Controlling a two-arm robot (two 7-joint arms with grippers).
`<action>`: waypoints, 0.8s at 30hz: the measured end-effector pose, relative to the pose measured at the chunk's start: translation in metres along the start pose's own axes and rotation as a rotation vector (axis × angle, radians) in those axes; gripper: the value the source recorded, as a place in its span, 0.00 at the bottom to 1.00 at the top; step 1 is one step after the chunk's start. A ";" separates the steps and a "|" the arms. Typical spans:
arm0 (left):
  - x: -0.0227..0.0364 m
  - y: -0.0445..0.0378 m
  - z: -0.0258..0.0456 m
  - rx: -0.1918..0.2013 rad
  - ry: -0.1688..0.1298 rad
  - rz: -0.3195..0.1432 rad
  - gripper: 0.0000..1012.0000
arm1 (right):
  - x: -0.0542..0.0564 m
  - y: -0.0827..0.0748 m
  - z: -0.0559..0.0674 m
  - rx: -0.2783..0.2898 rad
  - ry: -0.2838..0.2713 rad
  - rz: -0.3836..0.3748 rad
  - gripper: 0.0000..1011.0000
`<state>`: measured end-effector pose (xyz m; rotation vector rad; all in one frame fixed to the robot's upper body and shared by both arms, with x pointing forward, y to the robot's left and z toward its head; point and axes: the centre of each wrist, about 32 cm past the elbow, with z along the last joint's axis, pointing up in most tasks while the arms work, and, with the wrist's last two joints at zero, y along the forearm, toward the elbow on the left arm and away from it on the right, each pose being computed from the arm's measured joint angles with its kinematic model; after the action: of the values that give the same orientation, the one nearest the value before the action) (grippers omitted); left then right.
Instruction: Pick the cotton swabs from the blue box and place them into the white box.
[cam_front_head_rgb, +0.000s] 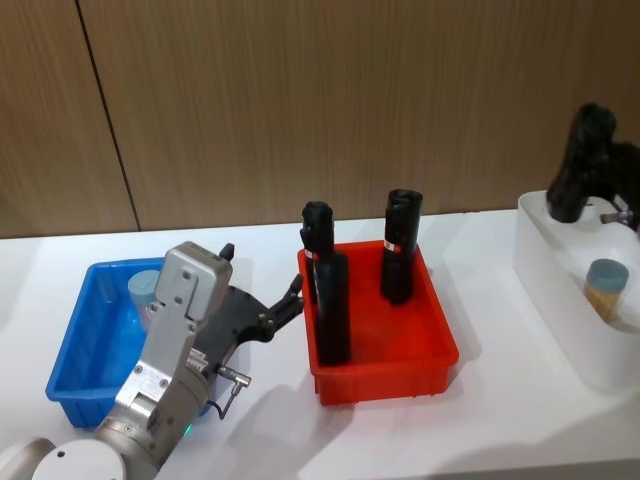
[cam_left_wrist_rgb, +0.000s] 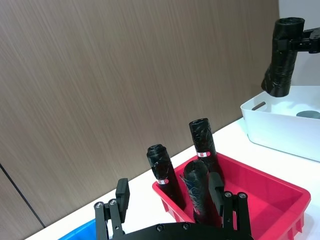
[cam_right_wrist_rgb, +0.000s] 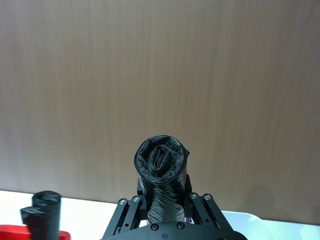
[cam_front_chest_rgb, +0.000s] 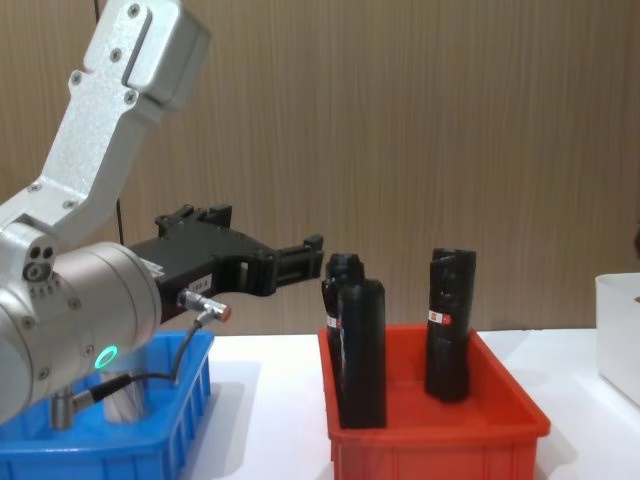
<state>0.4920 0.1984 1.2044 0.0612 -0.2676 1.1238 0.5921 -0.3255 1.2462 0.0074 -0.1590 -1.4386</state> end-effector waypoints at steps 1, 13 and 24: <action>0.0000 0.0000 0.0000 0.000 0.000 0.000 0.99 | 0.000 0.000 0.000 0.000 0.000 0.000 0.36; 0.0000 0.0000 0.0000 0.000 0.000 0.000 0.99 | 0.017 0.009 -0.019 -0.044 -0.016 -0.056 0.36; 0.0000 0.0000 0.0000 0.000 0.000 0.000 0.99 | 0.022 0.016 -0.030 -0.062 -0.008 -0.075 0.67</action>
<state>0.4920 0.1984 1.2044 0.0612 -0.2676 1.1237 0.6142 -0.3473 1.2204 -0.0432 -0.1214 -1.5182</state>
